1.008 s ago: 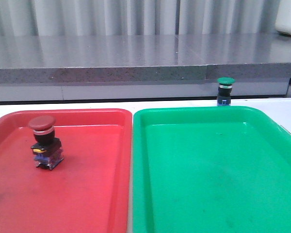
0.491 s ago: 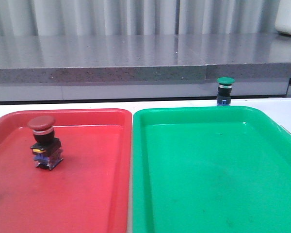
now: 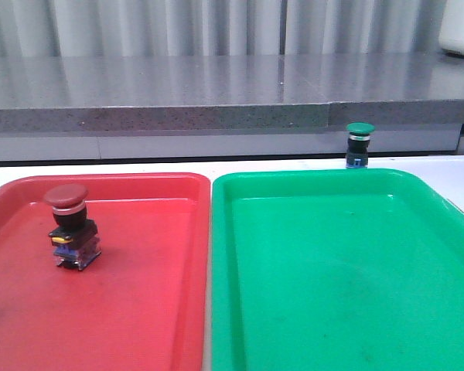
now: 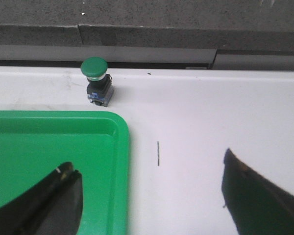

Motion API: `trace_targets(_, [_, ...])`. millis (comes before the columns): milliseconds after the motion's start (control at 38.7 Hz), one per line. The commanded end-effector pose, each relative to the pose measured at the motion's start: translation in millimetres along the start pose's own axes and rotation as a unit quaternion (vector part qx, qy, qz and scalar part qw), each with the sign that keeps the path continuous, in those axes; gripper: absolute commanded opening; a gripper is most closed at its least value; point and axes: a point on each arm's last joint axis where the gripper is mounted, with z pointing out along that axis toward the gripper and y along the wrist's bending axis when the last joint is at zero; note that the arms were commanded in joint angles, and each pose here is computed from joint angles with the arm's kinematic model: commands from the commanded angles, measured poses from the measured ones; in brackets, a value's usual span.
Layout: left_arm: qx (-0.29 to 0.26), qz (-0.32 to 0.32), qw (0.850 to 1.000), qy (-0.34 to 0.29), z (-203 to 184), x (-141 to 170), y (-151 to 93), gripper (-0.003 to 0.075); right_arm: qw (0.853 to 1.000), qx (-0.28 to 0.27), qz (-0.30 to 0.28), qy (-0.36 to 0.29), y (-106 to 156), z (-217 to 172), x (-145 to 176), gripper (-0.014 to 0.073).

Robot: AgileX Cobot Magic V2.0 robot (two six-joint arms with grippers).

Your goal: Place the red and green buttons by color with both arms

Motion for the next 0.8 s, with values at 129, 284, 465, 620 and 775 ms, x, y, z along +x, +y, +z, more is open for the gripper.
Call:
trace_targets(129, [0.008,-0.006,0.999,-0.046,-1,-14,-2,-0.002,0.999,-0.027,0.024,-0.027,16,52,-50,0.0601])
trace_targets(284, [0.008,-0.006,0.999,-0.046,-1,-14,-2,-0.002,0.998,-0.057,0.011,0.009,42,91,-61,0.0601])
trace_targets(465, [0.008,-0.006,0.999,-0.046,-1,-14,-2,-0.002,0.996,-0.065,0.011,0.062,59,139,-74,0.0601])
trace_targets(620, [0.008,-0.006,0.999,-0.046,-1,-14,-2,-0.002,0.994,-0.063,0.014,0.083,64,177,-80,0.0601])
trace_targets(775, [0.008,-0.006,0.999,-0.046,-1,-14,-2,-0.002,0.994,-0.06,0.02,0.092,66,211,-83,0.0601])
